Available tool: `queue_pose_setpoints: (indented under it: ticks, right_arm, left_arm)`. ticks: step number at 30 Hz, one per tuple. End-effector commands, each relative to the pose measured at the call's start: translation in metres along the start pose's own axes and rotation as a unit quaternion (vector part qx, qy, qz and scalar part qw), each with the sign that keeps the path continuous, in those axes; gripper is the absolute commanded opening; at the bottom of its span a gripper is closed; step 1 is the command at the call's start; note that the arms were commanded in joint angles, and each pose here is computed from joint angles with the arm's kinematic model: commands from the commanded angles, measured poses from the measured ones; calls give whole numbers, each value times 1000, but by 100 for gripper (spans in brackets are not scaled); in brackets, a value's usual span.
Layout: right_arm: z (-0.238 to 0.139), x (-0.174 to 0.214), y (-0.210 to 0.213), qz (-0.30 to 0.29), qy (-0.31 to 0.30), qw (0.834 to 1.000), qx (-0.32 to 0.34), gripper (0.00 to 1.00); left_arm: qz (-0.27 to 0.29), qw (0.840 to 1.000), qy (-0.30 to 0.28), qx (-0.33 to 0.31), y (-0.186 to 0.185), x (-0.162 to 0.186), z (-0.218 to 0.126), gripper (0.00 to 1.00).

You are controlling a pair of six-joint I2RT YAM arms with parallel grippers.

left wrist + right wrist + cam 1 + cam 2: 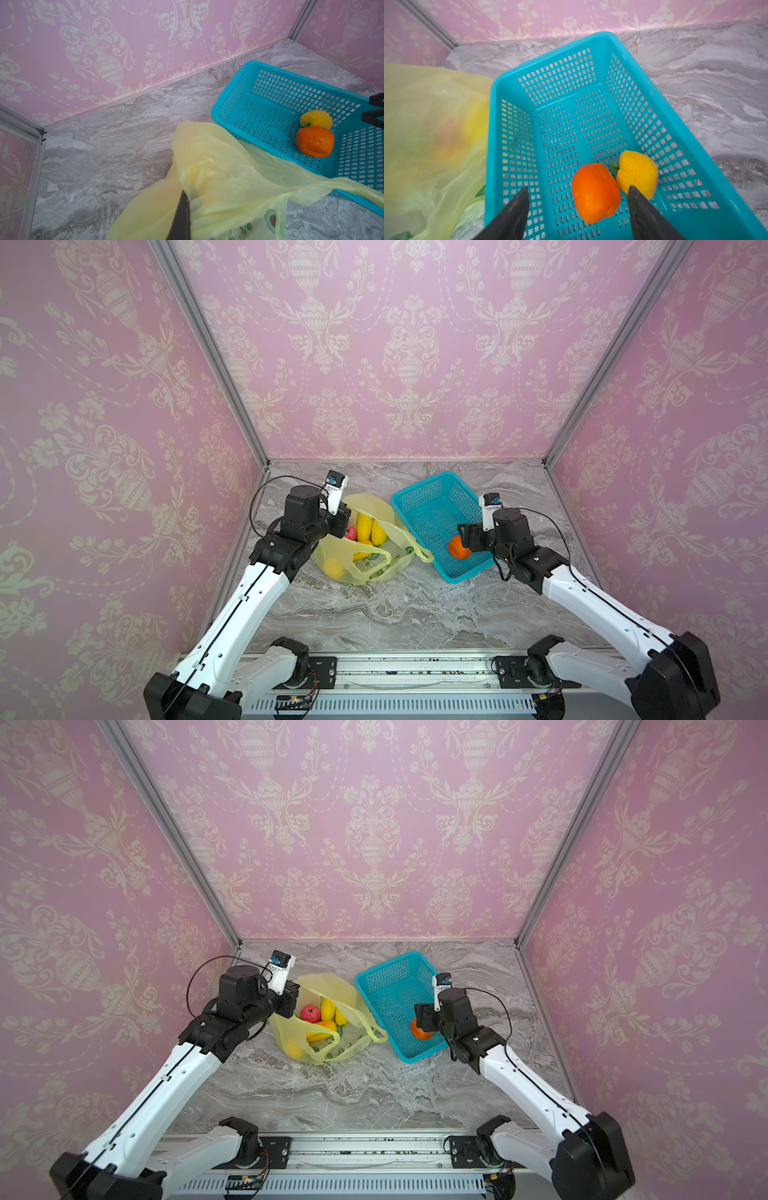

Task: Untie the knot of the plastic bag and take out the fruit
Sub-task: 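Lower the orange fruit into the basket and open the right gripper, then move the right gripper back over the bag mouth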

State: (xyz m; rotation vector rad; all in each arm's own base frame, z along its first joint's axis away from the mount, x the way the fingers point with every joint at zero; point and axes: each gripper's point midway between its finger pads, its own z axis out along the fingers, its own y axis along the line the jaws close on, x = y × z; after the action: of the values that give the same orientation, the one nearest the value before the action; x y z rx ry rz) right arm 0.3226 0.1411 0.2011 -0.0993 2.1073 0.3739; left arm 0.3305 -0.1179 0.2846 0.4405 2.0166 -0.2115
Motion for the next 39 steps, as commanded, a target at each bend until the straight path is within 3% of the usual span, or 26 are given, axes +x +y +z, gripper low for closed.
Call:
queue_pose_setpoints:
  ticks: [1,4,10,19,23,28,31,39]
  right_arm:
    - [-35,-25,44,-18,-78,992,-101,61]
    - [-64,-29,81,-63,-106,979,-162,51]
    - [-92,-20,147,-149,-110,952,-244,41]
    - [-96,7,231,-248,-85,918,-296,40]
    - [-83,12,245,-250,-74,920,-293,38]
    - [-49,11,234,-245,-66,943,-214,30]
    - [-38,10,231,-230,-55,948,-211,25]
    - [-54,9,225,-216,-83,937,-260,21]
  left_arm:
    - [0,1000,-5,-3,2,-1,-1,0]
    - [1,1000,-4,-4,3,-1,-1,0]
    - [0,1000,-5,-4,3,-1,-1,0]
    - [-1,1000,-5,-3,3,-2,-1,0]
    - [-2,1000,-6,-2,3,-2,-2,0]
    - [-2,1000,-7,0,2,-3,-2,0]
    - [-1,1000,-8,1,1,-3,-3,0]
    - [-3,1000,-9,0,2,-3,-3,0]
